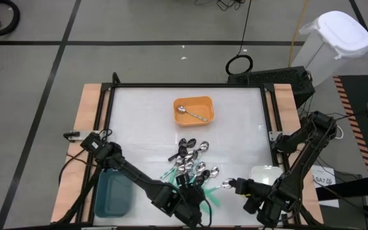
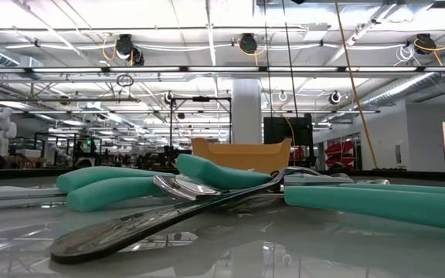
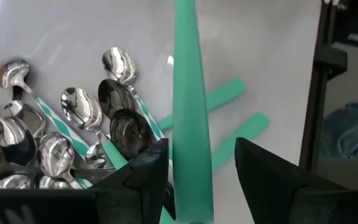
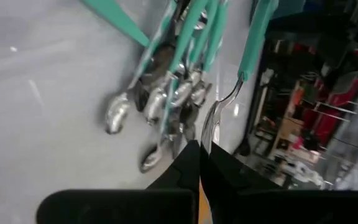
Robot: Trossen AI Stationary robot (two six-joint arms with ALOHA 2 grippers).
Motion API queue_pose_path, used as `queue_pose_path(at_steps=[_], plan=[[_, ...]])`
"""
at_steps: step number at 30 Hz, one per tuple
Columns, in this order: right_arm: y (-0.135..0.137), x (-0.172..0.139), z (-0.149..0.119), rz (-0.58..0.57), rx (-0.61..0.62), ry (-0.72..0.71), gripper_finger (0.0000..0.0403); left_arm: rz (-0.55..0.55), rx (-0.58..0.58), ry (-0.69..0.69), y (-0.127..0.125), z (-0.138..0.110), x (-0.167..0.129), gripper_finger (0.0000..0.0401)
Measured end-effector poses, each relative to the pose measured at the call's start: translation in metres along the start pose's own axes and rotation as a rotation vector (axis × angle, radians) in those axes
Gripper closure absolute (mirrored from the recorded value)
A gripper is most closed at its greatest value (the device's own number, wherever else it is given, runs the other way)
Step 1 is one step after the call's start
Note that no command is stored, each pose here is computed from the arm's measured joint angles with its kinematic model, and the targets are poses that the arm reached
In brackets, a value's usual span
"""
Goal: Sort silverware by color (type)
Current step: Put the green spoon into the blue bin
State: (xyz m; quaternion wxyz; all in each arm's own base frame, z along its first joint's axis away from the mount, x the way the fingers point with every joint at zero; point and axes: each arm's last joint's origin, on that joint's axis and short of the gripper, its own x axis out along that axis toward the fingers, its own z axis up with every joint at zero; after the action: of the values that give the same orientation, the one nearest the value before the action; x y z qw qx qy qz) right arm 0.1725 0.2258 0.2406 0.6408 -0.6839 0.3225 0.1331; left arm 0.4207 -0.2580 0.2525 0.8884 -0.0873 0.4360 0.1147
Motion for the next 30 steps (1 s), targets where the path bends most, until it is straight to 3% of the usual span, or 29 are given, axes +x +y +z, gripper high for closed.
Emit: queue_pose_path(at_steps=[13,30], plan=[[-0.0011,-0.0009,0.0028,-0.036,-0.144,-0.002,0.04,0.036,-0.081,-0.046,0.0007,0.0015,-0.0001,0.0217],[-0.0007,-0.0052,0.0064,-0.085,-0.17,-0.003,0.04,0.035,-0.165,-0.051,-0.0002,0.0008,-0.0007,0.0217]])
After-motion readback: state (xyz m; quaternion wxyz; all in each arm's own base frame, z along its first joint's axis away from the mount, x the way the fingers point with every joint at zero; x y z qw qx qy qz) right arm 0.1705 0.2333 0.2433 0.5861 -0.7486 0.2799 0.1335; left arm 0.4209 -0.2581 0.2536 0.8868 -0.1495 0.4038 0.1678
